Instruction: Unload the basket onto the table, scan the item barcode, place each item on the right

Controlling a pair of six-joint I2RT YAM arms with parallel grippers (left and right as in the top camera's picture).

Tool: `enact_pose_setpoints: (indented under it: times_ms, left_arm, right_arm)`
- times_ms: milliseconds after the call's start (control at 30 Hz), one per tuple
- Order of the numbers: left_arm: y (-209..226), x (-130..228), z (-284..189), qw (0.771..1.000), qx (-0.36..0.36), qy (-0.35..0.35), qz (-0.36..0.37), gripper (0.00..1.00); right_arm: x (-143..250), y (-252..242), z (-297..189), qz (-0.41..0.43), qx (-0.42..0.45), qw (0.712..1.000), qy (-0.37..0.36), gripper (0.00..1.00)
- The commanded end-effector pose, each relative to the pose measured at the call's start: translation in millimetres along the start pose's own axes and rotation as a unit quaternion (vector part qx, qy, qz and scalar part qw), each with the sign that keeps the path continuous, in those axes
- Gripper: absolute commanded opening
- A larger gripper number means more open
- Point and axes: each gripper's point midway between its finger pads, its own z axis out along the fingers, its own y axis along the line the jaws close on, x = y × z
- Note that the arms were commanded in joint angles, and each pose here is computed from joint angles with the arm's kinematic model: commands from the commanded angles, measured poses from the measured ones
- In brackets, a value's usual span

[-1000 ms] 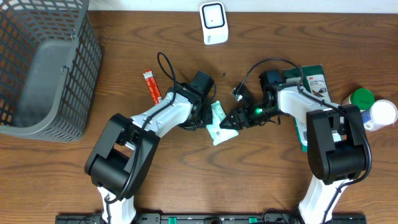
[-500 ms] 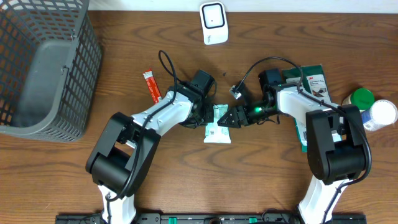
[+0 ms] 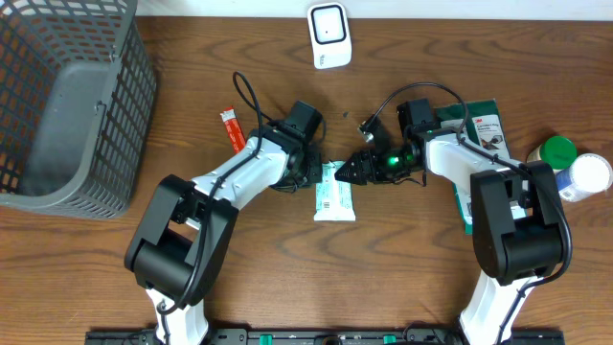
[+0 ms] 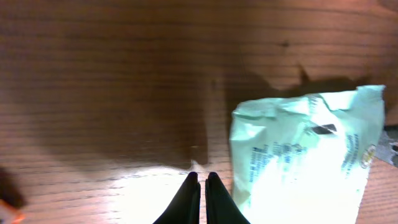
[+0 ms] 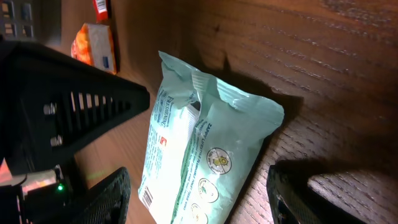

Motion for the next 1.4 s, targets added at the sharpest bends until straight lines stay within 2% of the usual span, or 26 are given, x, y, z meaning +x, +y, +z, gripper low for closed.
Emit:
enact_pose_setpoints:
  times_ms: [0, 200, 367, 467, 700, 833, 967, 1100, 1267, 1367]
  left_arm:
    - [-4.0, 14.9, 11.1, 0.999, 0.017, 0.028, 0.007, 0.08]
    - [2.6, 27.5, 37.1, 0.998, 0.015, 0.062, 0.001, 0.08]
    - [12.8, 38.7, 52.2, 0.996, -0.001, 0.088, -0.001, 0.08]
    - [12.9, 38.8, 52.5, 0.996, -0.001, 0.088, 0.001, 0.08]
    - [12.6, 38.2, 52.6, 0.996, 0.0, 0.087, 0.004, 0.08]
    - [12.5, 38.1, 52.7, 0.996, 0.0, 0.086, 0.004, 0.08]
    - [12.5, 38.1, 52.7, 0.996, 0.0, 0.086, 0.004, 0.08]
    - [12.6, 38.2, 52.6, 0.996, 0.0, 0.087, 0.004, 0.08]
    - [14.5, 41.6, 52.0, 0.996, -0.005, 0.093, 0.003, 0.08]
    - [15.3, 42.6, 51.8, 0.995, -0.006, 0.095, 0.007, 0.08]
  right_arm:
    - [20.5, -19.6, 13.3, 0.025, 0.048, 0.998, 0.025, 0.67]
    - [38.3, -17.9, 33.3, 0.054, 0.044, 0.997, 0.026, 0.65]
    - [52.2, -8.8, 44.3, 0.063, 0.008, 0.998, 0.028, 0.47]
    - [49.9, 0.1, 42.2, 0.062, -0.022, 0.997, 0.027, 0.41]
    - [49.1, 14.8, 35.2, 0.053, -0.079, 0.995, 0.029, 0.36]
    - [52.5, 12.5, 36.4, 0.048, -0.073, 0.996, 0.032, 0.4]
    - [52.4, 6.1, 42.6, 0.042, -0.045, 0.998, 0.027, 0.22]
    - [39.9, 11.0, 44.1, 0.046, -0.053, 0.998, 0.006, 0.19]
    - [31.9, 19.7, 40.7, 0.051, -0.082, 0.995, -0.004, 0.22]
    - [32.4, 27.2, 39.0, 0.048, -0.104, 0.993, 0.0, 0.01]
